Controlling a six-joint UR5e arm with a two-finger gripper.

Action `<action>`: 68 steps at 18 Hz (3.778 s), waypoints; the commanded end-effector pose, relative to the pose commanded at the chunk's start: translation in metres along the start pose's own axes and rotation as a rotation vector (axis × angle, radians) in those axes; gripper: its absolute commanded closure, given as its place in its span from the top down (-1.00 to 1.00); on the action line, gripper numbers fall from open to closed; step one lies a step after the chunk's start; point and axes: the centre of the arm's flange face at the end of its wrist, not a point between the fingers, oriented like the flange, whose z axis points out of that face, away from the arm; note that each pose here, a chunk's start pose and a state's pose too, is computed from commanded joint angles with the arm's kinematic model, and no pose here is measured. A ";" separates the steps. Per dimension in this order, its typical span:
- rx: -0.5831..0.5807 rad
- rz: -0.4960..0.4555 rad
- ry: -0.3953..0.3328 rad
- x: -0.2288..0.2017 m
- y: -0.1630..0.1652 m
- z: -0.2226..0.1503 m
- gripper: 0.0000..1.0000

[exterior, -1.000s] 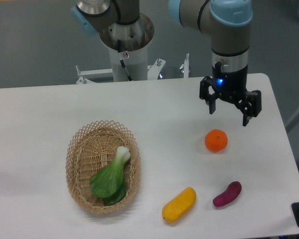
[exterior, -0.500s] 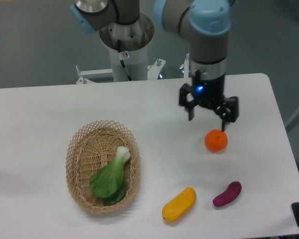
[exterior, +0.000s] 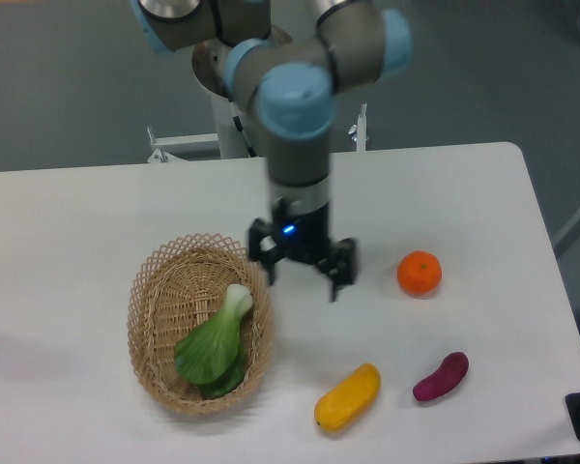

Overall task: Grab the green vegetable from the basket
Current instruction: 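Move the open gripper over the wicker basket toward the bok choy, then lower the gripper onto the bok choy stem and close it, then lift the bok choy out of the basket and carry it toward the orange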

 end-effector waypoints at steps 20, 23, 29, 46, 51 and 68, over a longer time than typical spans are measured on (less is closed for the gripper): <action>-0.129 0.110 0.049 0.062 -0.007 0.085 1.00; -0.154 0.112 0.026 0.061 -0.001 0.099 1.00; -0.171 0.111 0.025 0.064 0.006 0.105 1.00; -0.116 0.114 -0.011 0.050 -0.008 0.084 -0.37; -0.067 0.088 -0.048 0.028 -0.007 0.044 -0.36; 0.066 0.171 -0.099 -0.147 0.063 -0.062 -0.35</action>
